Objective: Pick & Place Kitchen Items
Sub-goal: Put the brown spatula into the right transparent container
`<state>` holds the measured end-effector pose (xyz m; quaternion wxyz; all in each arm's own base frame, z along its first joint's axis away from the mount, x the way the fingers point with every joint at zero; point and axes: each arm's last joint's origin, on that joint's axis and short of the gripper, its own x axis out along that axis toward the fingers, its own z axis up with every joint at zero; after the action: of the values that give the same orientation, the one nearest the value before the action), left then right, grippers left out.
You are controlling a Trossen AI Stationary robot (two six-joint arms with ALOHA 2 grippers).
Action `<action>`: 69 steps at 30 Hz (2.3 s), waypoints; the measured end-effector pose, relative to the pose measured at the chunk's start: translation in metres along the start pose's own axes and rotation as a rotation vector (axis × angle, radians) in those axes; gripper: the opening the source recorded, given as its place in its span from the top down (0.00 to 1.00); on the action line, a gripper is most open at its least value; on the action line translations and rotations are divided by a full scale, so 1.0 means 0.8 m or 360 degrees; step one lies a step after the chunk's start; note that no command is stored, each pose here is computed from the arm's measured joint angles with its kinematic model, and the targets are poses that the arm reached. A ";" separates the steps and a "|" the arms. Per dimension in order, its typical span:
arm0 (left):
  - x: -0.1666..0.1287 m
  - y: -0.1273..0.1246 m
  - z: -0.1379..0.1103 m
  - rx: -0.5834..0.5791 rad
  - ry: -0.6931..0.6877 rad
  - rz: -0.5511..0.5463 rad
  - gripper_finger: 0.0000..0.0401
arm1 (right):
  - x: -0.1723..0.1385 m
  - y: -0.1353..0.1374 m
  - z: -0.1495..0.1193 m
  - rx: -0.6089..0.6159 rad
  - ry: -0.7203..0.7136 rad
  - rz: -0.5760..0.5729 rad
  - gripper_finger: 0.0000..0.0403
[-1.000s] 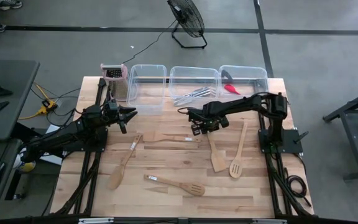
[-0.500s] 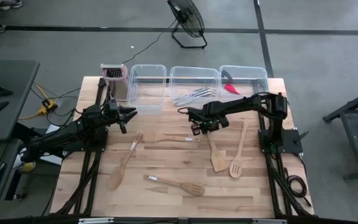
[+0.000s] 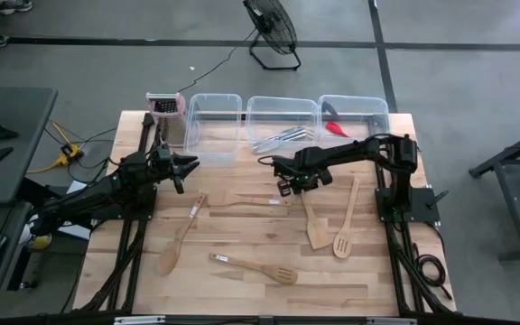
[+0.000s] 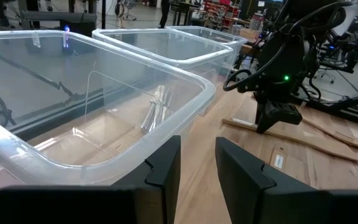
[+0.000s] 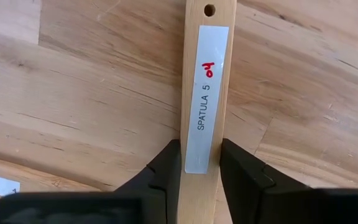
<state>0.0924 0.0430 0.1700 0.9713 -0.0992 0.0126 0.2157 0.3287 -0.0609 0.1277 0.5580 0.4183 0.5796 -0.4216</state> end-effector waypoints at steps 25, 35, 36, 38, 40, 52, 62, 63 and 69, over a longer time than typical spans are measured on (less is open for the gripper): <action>0.000 0.000 0.000 0.0000 0.0000 0.0000 0.75 | -0.036 -0.004 -0.004 -0.0124 -0.0047 0.0162 0.80; 0.000 0.000 0.000 0.0000 0.0000 0.0000 0.75 | -0.052 -0.006 -0.006 -0.0153 -0.0060 0.0238 0.80; 0.000 0.000 0.000 0.0000 0.0000 0.0000 0.75 | -0.053 -0.006 -0.006 -0.0155 -0.0059 0.0240 0.80; 0.000 0.000 0.000 0.0000 0.0000 0.0000 0.75 | -0.053 -0.006 -0.006 -0.0170 -0.0055 0.0245 0.80; 0.000 0.000 0.000 0.0000 0.0000 0.0001 0.75 | -0.054 -0.005 -0.006 -0.0182 -0.0055 0.0262 0.80; 0.000 0.000 0.000 0.0000 0.0000 0.0000 0.75 | -0.082 -0.006 -0.009 -0.0392 -0.0106 0.0454 0.80; 0.000 0.000 0.000 0.0000 0.0000 0.0000 0.75 | -0.125 -0.019 -0.016 -0.0441 -0.0304 0.0566 0.80; 0.000 0.000 0.000 0.0000 0.0000 0.0000 0.75 | -0.130 -0.021 -0.017 -0.0456 -0.0342 0.0571 0.80; 0.000 0.000 0.000 0.0000 0.0000 0.0001 0.75 | -0.163 -0.036 -0.020 -0.0493 -0.0588 0.0609 0.79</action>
<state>0.0923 0.0430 0.1700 0.9713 -0.0992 0.0126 0.2159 0.3001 -0.0558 0.2591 0.7803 0.3460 0.4365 -0.2844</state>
